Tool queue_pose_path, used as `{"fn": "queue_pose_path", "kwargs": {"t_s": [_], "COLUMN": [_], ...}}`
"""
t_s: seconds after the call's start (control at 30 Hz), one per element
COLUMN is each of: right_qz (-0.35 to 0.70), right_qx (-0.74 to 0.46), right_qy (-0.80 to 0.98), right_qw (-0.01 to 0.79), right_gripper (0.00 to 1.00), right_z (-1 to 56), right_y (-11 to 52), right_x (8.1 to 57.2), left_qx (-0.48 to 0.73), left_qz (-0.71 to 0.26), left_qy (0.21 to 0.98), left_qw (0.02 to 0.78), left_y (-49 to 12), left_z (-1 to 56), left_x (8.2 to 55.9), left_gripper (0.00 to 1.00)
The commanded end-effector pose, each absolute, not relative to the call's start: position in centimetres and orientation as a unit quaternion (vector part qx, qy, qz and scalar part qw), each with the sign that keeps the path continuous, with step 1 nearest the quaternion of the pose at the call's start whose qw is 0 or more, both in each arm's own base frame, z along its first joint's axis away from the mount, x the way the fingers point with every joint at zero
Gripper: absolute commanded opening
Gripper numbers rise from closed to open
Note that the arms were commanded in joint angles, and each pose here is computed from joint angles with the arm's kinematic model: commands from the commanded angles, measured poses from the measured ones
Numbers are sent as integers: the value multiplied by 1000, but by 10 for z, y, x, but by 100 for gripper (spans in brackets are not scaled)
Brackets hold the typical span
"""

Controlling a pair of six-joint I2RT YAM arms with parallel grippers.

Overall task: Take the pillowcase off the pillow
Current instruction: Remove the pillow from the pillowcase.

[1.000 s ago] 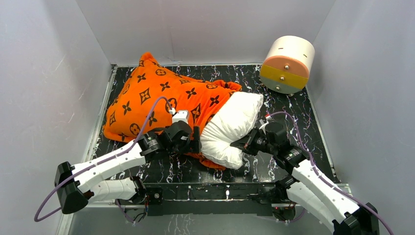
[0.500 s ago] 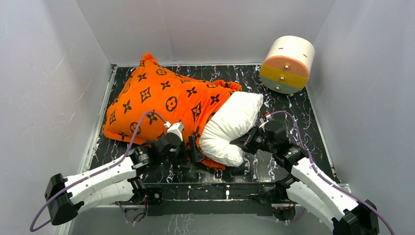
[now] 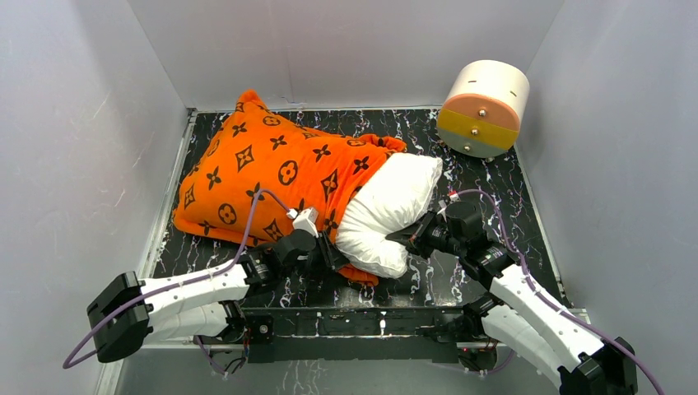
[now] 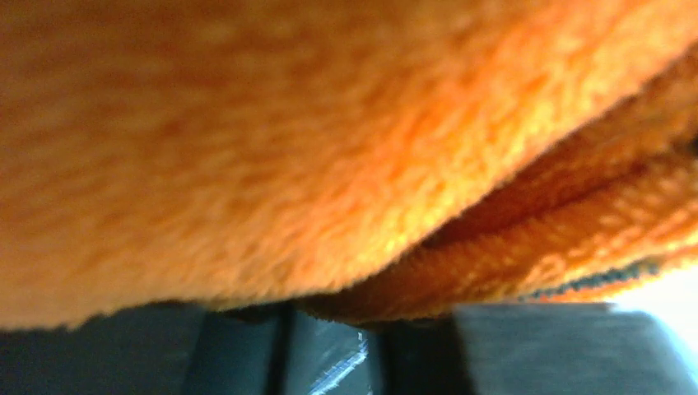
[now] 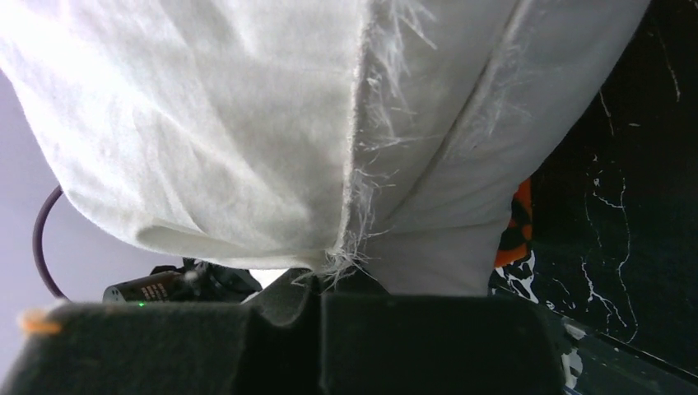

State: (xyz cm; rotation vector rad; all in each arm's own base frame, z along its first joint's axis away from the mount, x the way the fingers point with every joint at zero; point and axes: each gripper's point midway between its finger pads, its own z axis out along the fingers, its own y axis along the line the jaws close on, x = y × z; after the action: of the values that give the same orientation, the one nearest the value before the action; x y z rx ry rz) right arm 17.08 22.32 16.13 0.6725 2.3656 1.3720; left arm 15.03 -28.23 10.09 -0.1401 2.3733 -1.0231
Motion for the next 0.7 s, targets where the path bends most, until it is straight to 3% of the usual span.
{"fn": "queue_pose_path", "kwargs": {"t_s": [0.0,0.17,0.43,0.57,0.67], "right_qz": [506,449,282,236,245], "right_qx": [249,247,273,301,281], "right_qy": [806,823,837,825,834], "right_qw": [182,246,381,416,407], "right_gripper": [0,0,0,0,0], "right_z": [188,200,238,240,235], "right_y": [226,205,132,105,111], "right_x": [183,197,224,223,219], "left_qx": [-80,-73,-150,-195,-196], "left_qz": [-369,-319,-24,20,2], "left_qy": [871,890,917,900,894], "left_qw": [316,317,368,390,403], "left_y": [-283,-263,-142,-110,-111], "left_z": [103,88,70,76,82], "left_x": [172,167,174,172,175], "left_gripper": [12,4,0,0,0]}}
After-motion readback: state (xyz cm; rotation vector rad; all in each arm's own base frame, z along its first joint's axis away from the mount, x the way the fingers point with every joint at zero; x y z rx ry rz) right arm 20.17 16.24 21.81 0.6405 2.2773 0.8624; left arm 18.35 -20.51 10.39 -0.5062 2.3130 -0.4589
